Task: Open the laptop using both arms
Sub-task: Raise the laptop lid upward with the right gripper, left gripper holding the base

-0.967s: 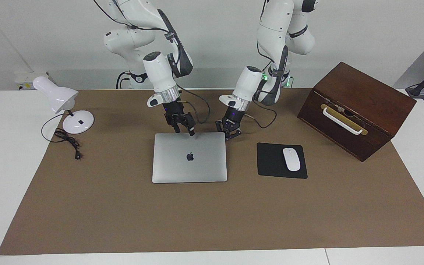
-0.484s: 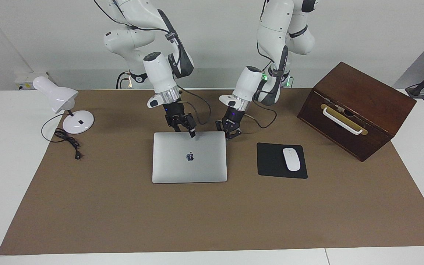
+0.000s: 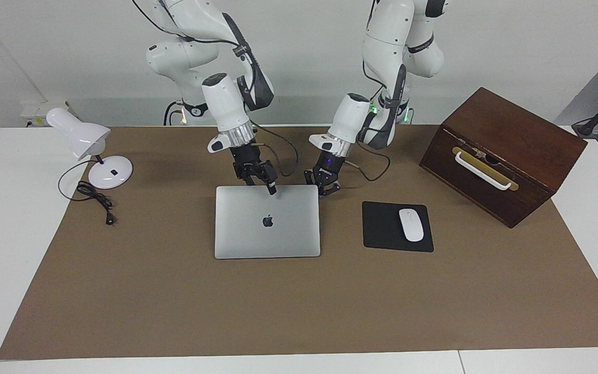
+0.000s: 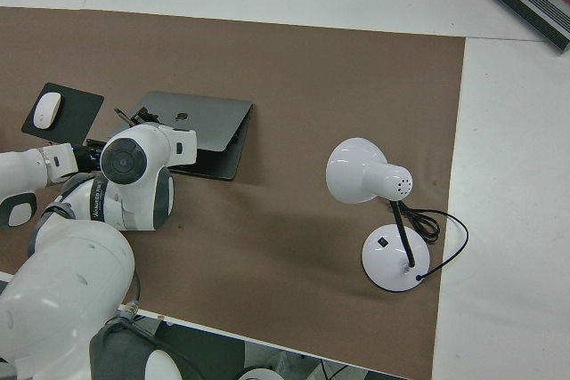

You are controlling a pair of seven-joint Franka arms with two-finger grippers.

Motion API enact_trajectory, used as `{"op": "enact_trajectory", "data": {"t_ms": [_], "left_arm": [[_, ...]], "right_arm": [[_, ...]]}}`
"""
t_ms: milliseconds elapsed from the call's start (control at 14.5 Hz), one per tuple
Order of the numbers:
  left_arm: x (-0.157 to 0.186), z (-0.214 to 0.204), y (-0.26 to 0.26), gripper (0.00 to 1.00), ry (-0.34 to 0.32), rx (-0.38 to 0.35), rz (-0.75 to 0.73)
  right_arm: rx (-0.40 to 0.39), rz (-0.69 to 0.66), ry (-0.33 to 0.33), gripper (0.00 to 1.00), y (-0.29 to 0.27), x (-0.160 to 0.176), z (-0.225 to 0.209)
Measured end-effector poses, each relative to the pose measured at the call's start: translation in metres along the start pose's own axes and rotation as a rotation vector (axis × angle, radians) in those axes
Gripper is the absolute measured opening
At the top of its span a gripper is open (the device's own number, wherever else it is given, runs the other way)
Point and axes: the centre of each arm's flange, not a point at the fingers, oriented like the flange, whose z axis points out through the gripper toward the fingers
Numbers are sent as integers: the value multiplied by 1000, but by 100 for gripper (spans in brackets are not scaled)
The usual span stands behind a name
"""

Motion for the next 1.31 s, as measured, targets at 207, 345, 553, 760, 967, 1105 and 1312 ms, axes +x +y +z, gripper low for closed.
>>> {"op": "enact_trajectory", "data": {"t_ms": [207, 345, 553, 760, 967, 1105, 1312], "left_arm": [[0, 0, 0, 1, 0, 0, 0], [0, 0, 0, 1, 0, 0, 0], [0, 0, 0, 1, 0, 0, 1], [0, 0, 0, 1, 1, 0, 1], [0, 0, 0, 1, 1, 0, 1], [0, 0, 0, 1, 1, 0, 1], [0, 0, 0, 1, 1, 0, 1]], "right_arm": [[17, 19, 11, 100, -16, 20, -1], [34, 22, 10, 100, -31, 29, -3], [56, 27, 19, 100, -47, 39, -4], [70, 29, 23, 100, -57, 46, -4], [80, 34, 24, 100, -68, 56, -2], [86, 28, 28, 100, -74, 63, 0], [93, -2, 42, 100, -79, 76, 0]]}}
